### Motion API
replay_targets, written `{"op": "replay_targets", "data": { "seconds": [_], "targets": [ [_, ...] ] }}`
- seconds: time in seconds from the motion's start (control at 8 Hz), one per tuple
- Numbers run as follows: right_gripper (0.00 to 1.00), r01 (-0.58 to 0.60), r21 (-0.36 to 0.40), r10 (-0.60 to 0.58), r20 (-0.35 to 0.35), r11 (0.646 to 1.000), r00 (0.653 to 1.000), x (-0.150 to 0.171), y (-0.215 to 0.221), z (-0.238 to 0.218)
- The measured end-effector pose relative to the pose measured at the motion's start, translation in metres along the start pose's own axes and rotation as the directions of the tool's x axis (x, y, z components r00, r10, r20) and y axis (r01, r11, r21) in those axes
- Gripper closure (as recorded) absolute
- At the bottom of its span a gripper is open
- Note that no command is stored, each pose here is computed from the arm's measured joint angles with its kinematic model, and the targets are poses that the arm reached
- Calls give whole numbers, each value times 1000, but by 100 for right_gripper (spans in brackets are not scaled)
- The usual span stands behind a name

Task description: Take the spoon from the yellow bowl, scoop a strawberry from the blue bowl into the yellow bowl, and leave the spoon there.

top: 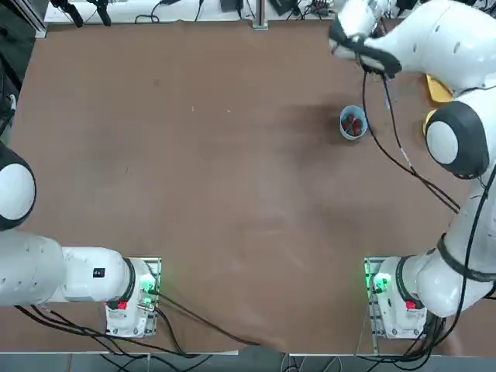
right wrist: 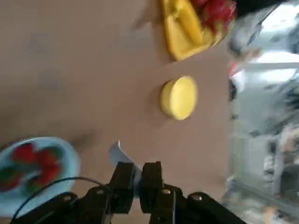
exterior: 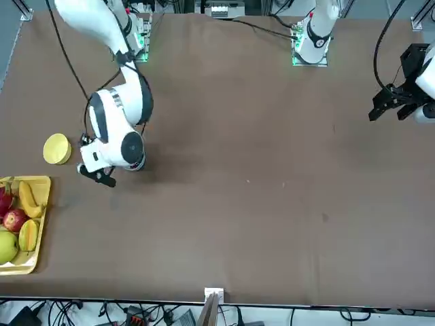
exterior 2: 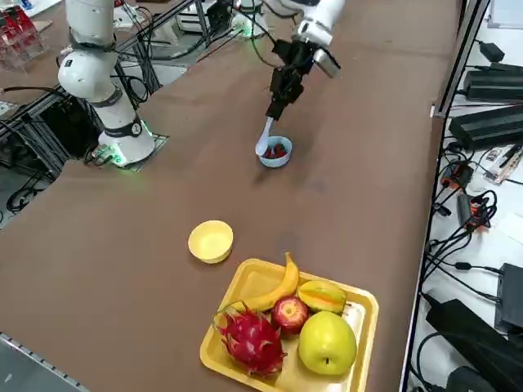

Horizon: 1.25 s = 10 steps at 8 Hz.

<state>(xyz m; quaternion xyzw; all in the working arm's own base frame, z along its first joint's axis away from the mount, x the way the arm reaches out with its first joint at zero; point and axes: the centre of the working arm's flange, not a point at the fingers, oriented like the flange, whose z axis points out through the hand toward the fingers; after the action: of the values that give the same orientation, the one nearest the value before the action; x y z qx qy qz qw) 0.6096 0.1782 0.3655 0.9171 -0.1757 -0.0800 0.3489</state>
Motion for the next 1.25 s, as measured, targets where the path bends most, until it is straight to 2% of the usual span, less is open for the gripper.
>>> {"op": "replay_targets", "data": {
  "seconds": [0.25,0.62,0.88,1.25],
  "targets": [
    [89,-151,143,140,85,978,987,-4,-11,-15],
    [89,-322,242,267,233,915,935,-11,-30,-20],
    [89,-350,253,283,263,902,922,-12,-31,-21],
    [89,-249,285,183,239,926,954,-11,-26,-13]
  ]
}}
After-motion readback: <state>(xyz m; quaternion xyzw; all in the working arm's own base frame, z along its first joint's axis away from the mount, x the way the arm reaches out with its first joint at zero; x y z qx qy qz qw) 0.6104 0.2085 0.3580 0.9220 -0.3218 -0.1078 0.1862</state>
